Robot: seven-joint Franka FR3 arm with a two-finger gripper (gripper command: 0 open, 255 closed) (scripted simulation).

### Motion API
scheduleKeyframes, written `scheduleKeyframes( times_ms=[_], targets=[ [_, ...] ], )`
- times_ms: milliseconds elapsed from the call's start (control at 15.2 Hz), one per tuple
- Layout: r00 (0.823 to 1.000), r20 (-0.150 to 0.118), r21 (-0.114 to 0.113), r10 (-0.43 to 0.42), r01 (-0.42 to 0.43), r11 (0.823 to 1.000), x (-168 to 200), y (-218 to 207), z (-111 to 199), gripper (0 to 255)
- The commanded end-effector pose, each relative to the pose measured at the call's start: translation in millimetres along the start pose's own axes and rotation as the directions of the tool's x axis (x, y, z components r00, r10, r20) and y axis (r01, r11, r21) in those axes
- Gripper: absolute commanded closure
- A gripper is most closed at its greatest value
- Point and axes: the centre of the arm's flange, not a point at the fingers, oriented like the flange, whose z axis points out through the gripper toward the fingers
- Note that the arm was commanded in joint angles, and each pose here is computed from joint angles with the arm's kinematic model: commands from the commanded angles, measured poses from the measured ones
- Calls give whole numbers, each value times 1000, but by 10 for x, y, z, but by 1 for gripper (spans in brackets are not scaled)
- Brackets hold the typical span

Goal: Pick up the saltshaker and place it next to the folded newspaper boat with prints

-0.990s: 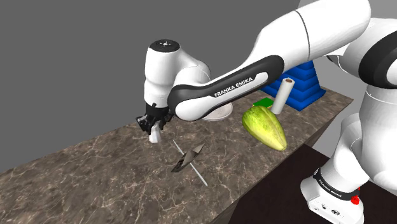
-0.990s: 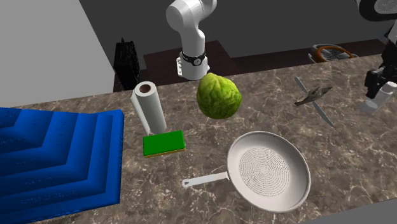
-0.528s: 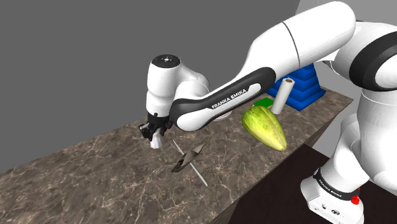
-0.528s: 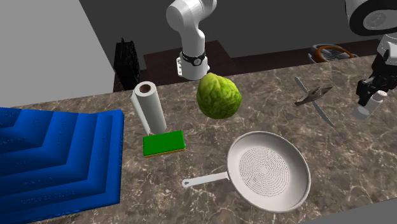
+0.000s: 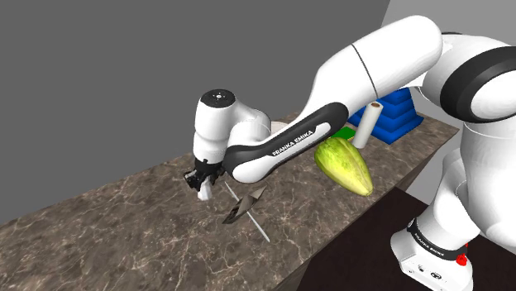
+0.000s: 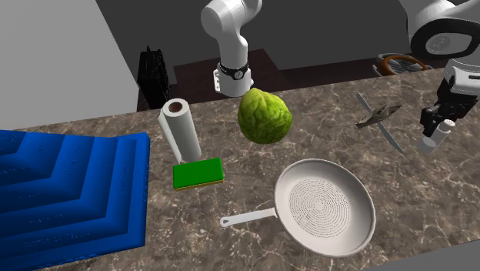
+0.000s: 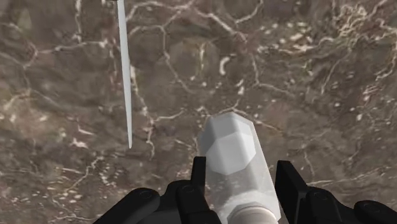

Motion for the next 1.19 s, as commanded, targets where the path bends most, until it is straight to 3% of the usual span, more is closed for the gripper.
scheduleKeyframes(
  times_ms=[0, 396, 462, 792, 1056, 1122],
  targets=[
    [1000, -1, 1, 0, 0, 1000, -11, -1, 30, 255],
    [1000, -1, 1, 0, 0, 1000, -11, -1, 31, 255],
    [1000, -1, 1, 0, 0, 1000, -11, -1, 31, 0],
    [1000, -1, 1, 0, 0, 1000, -11, -1, 31, 0],
    [1000, -1, 1, 0, 0, 1000, -11, -1, -469, 0],
    [1000, -1, 1, 0, 0, 1000, -11, -1, -469, 0]
  ],
)
